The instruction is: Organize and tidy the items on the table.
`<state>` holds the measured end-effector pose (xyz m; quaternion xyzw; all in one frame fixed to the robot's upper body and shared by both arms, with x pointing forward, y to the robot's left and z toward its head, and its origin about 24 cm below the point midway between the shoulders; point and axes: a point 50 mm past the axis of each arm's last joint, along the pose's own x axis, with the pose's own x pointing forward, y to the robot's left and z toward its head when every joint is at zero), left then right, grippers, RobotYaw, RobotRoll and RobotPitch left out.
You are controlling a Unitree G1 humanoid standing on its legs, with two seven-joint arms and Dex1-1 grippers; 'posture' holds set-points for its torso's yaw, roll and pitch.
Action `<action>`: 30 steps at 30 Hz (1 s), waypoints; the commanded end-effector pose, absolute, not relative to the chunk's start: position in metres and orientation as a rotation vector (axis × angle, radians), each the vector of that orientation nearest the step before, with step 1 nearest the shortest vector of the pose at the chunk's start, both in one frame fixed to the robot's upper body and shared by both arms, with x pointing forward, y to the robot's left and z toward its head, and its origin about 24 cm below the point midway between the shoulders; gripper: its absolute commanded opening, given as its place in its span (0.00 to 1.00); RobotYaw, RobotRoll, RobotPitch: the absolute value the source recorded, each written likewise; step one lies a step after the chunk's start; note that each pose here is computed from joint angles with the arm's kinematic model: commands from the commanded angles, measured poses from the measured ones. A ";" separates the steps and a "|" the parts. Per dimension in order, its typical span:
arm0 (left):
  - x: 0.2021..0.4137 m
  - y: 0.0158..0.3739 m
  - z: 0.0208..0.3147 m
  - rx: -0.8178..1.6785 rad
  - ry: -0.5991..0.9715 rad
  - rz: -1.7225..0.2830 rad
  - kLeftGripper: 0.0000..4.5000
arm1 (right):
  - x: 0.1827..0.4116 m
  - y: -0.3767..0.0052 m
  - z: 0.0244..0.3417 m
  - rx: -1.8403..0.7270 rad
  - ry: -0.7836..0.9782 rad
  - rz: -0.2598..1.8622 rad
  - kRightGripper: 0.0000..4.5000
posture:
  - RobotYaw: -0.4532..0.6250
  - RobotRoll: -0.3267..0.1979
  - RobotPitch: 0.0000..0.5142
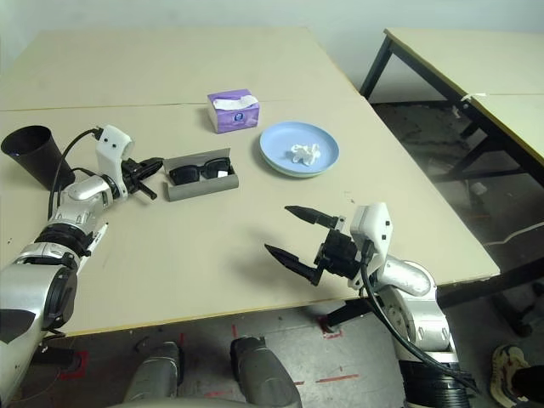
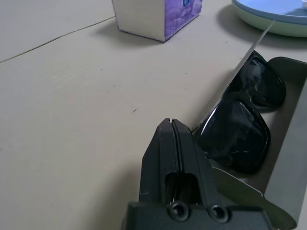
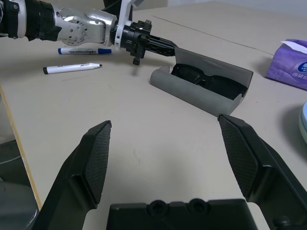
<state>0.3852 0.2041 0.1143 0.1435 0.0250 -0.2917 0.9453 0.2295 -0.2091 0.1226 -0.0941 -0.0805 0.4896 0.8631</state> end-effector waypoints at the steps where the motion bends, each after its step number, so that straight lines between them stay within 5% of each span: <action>1: 0.380 0.202 0.106 0.336 0.080 -0.667 0.01 | 0.228 -0.209 0.120 -0.193 -0.145 1.043 1.00 | 0.21 0.62 0.23; 16: 0.362 0.196 0.097 0.428 0.101 -0.902 0.01 | 0.230 -0.205 0.115 -0.166 -0.132 1.054 1.00 | 0.22 0.62 0.24; 30: 0.364 0.228 0.130 0.444 0.054 -0.826 0.01 | 0.235 -0.217 0.097 -0.182 -0.024 0.935 1.00 | 0.25 0.62 0.23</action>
